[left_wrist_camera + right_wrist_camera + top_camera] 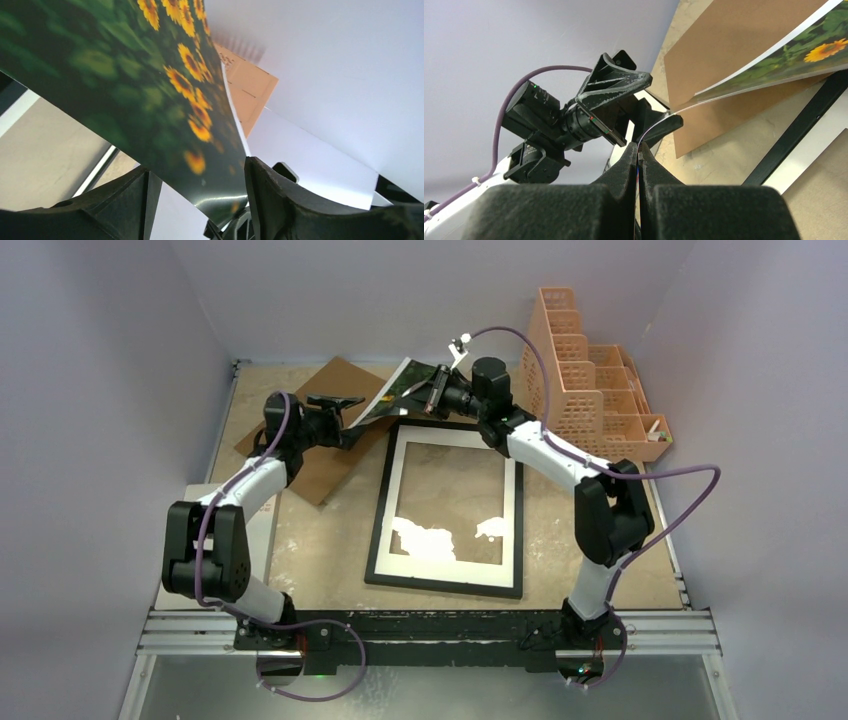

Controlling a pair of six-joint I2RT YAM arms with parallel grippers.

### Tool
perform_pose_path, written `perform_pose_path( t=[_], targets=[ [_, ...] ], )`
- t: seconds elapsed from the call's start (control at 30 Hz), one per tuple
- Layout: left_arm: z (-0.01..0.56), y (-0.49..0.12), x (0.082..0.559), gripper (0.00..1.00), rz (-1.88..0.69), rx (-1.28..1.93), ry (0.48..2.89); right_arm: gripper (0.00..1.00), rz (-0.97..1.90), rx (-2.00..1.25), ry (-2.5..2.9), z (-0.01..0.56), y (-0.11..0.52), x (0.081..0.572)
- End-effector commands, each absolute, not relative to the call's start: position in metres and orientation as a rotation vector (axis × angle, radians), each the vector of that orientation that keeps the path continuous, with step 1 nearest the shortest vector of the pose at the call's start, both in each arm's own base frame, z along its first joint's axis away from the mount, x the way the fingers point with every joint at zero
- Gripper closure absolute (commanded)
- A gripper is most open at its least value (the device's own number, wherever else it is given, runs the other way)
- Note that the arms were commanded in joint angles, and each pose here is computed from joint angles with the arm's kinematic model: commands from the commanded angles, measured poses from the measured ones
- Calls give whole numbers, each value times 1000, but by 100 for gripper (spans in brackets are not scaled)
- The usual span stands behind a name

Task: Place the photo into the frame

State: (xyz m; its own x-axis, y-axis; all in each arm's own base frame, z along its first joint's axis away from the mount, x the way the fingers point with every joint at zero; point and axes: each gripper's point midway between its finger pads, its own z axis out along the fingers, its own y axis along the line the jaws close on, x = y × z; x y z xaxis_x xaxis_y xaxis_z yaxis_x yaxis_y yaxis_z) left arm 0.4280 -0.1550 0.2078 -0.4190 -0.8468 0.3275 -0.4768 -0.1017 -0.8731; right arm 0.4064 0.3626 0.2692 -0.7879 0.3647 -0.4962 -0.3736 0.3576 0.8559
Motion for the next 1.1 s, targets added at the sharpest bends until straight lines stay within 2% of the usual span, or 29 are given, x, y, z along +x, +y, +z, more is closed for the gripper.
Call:
perform_pose_path(
  t=[0.0, 0.2, 0.27, 0.57, 0.63, 0.7, 0.77, 0.8, 0.9, 1.07],
  targets=[
    [222, -155, 439, 39, -1608, -1522, 1721, 100, 1554, -118, 1854, 313, 362, 390],
    [216, -162, 440, 42, -1615, -1553, 1722, 100, 1597, -158, 1810, 321, 363, 378],
    [215, -161, 441, 46, -1614, -1555, 1718, 100, 1605, -158, 1811, 322, 362, 376],
    [216, -159, 445, 93, -1585, -1509, 1711, 100, 1598, -133, 1838, 315, 358, 370],
    [218, -159, 446, 100, -1572, -1483, 1717, 98, 1583, -125, 1840, 315, 356, 370],
    [221, -158, 449, 100, -1545, -1438, 1731, 90, 1560, -120, 1849, 316, 353, 370],
    [225, -157, 452, 100, -1493, -1382, 1754, 71, 1543, -112, 1898, 312, 351, 366],
    [246, -157, 460, 100, -1462, -1227, 1753, 47, 1459, -108, 1904, 314, 340, 364],
    [275, -167, 468, 100, -1474, -973, 1785, 36, 1357, -119, 1851, 325, 323, 359],
    [302, -192, 470, 100, -1432, -486, 1939, 31, 1155, -175, 1754, 341, 292, 349]
  ],
)
